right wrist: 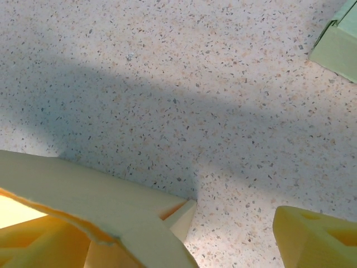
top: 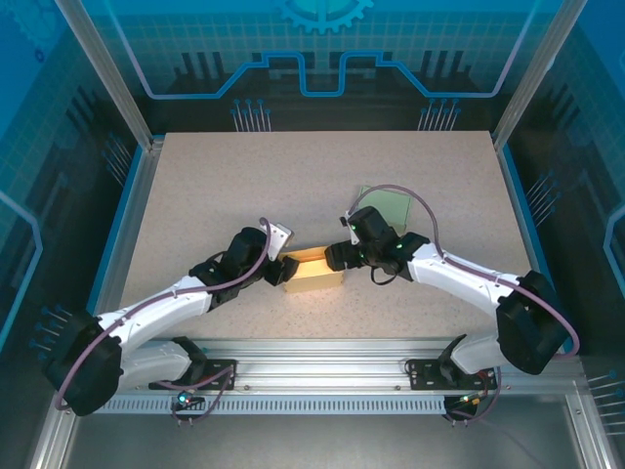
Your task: Fold the paper box
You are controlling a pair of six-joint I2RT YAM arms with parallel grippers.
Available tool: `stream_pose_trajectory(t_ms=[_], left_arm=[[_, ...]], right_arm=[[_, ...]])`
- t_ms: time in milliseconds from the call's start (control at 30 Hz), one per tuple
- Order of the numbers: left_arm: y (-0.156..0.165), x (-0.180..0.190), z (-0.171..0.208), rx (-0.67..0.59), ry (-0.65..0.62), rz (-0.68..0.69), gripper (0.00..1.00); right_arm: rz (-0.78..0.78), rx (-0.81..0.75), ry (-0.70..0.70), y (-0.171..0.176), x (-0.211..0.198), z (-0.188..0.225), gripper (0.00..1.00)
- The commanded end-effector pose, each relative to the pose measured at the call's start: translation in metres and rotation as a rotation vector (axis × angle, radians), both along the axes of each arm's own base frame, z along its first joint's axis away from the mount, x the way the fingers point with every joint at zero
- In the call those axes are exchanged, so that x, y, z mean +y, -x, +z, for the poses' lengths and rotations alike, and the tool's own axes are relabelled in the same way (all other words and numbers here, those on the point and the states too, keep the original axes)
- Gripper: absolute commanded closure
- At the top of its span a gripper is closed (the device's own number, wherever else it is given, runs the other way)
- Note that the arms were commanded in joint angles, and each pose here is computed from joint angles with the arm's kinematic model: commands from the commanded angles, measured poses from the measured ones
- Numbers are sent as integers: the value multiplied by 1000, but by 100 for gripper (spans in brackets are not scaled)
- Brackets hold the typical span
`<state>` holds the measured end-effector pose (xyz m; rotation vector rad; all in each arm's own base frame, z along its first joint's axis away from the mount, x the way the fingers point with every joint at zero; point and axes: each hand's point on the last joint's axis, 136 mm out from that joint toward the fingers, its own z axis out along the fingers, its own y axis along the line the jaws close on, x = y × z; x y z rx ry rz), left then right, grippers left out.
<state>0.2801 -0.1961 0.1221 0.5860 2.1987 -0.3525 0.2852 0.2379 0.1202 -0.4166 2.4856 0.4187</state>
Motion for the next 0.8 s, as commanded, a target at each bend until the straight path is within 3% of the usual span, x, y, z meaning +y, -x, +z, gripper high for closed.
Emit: stream_pose_trajectory(t_ms=[0,133,300,567,767], left_arm=[[3,1,0,22,25,8,37],[2,-1,-3,32,21,7,37],[1,-1,-9,51,7,9,37],[2,-3,-9,59,17,13,37],[4,-5,-10,57,8,7,37]], right_arm=[[37,-40,2,2,4,24,15],[75,-61,-16,4,9,41,18],[123,-77,-6,6,11,56,28],[113,2,52,10,5,40,44],[98,57,49,17,4,29,48]])
